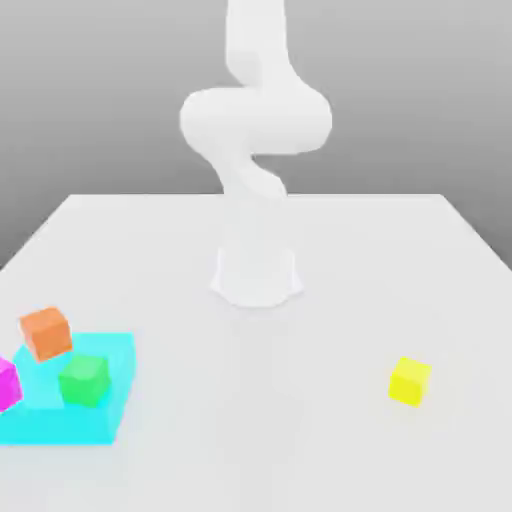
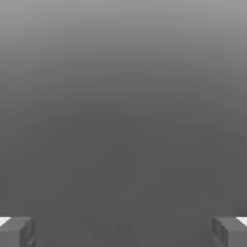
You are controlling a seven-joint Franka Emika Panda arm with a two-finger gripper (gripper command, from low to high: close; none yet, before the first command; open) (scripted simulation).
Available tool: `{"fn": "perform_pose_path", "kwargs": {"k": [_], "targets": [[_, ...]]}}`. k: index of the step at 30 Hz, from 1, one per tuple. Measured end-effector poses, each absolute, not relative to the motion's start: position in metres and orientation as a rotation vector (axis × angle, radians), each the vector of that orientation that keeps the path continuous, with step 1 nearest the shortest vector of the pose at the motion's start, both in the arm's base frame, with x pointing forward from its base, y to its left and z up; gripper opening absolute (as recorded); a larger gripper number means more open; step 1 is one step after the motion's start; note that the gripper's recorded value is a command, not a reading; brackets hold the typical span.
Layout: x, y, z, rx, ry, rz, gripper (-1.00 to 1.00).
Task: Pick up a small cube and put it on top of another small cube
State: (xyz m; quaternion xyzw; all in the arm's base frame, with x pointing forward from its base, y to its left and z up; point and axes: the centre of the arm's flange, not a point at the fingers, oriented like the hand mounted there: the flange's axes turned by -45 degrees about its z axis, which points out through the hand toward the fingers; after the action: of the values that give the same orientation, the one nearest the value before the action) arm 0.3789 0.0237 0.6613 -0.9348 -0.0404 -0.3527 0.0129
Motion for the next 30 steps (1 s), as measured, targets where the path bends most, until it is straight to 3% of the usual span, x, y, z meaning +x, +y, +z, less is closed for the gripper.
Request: {"fn": "perform_pose_path", "kwargs": {"k": [4,9,14,20,27,28,30], "targets": [[0.418,0.077,0.563,-2.936,-0.403,-0.871,0.0],[0.423,0.143,0.442,-2.928,-0.73,-0.608,0.0],[0.388,0.197,0.327,-2.883,-1.055,-0.35,0.0],[0.307,0.23,0.207,-2.776,-1.455,-0.047,0.0],[0.297,0.228,0.134,-2.761,-1.498,0.0,0.0],[0.296,0.228,0.127,-2.761,-1.498,0.0,-1.0],[0.296,0.228,0.127,-2.761,-1.498,0.0,-1.0]]}}
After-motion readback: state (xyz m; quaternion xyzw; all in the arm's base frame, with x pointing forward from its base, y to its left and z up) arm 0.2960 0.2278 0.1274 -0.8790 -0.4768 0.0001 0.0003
